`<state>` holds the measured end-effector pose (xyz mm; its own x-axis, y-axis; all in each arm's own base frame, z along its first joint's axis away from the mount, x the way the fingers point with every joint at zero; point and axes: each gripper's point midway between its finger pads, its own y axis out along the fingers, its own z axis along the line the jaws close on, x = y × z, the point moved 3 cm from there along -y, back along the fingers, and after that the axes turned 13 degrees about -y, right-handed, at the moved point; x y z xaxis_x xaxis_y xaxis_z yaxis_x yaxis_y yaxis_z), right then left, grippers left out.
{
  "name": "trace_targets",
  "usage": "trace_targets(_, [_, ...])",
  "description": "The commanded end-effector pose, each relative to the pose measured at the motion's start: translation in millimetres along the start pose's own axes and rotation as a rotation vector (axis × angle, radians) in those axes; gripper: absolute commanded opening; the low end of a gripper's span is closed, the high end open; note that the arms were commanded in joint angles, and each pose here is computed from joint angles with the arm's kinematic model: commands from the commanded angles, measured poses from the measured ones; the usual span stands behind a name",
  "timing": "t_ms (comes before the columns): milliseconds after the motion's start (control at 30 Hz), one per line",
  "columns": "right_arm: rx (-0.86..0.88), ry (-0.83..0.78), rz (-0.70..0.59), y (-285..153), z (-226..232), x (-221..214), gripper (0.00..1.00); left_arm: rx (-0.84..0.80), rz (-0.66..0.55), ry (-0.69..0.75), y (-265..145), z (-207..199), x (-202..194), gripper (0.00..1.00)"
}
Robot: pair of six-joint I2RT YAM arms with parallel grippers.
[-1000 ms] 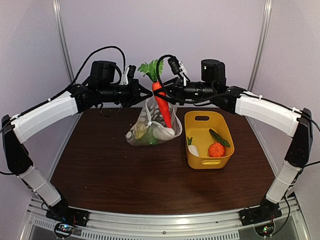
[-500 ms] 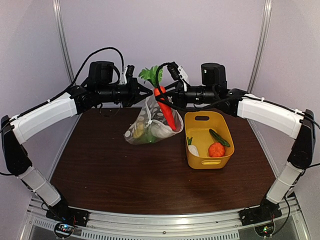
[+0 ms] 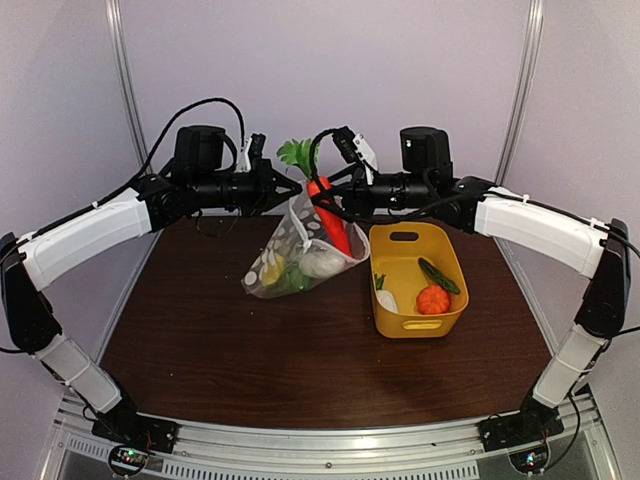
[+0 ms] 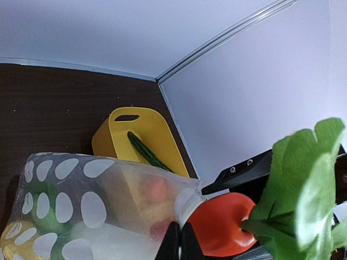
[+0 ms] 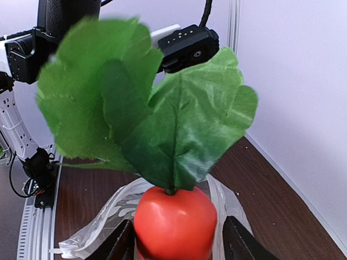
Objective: Place the food in the zip-top bag and seal the zipper
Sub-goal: Place the fake vegetable in the zipper food storage bag.
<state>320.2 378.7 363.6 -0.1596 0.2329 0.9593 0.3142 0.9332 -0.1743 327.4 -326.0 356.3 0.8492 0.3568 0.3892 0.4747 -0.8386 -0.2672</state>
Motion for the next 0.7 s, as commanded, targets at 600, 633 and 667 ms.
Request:
trace_targets(600, [0.008,-0.021,0.030,-37,6,46,0.63,-0.026,-0.094,0.085,-23,-11,19,0.00])
trace_targets(633, [0.017,-0.051,0.056,-40,8,43,0.63,-0.020,-0.089,0.085,-22,-9,18,0.00])
trace_targets(667, [0.038,-0.090,0.086,-45,12,38,0.64,-0.011,-0.084,0.084,-20,-5,18,0.00])
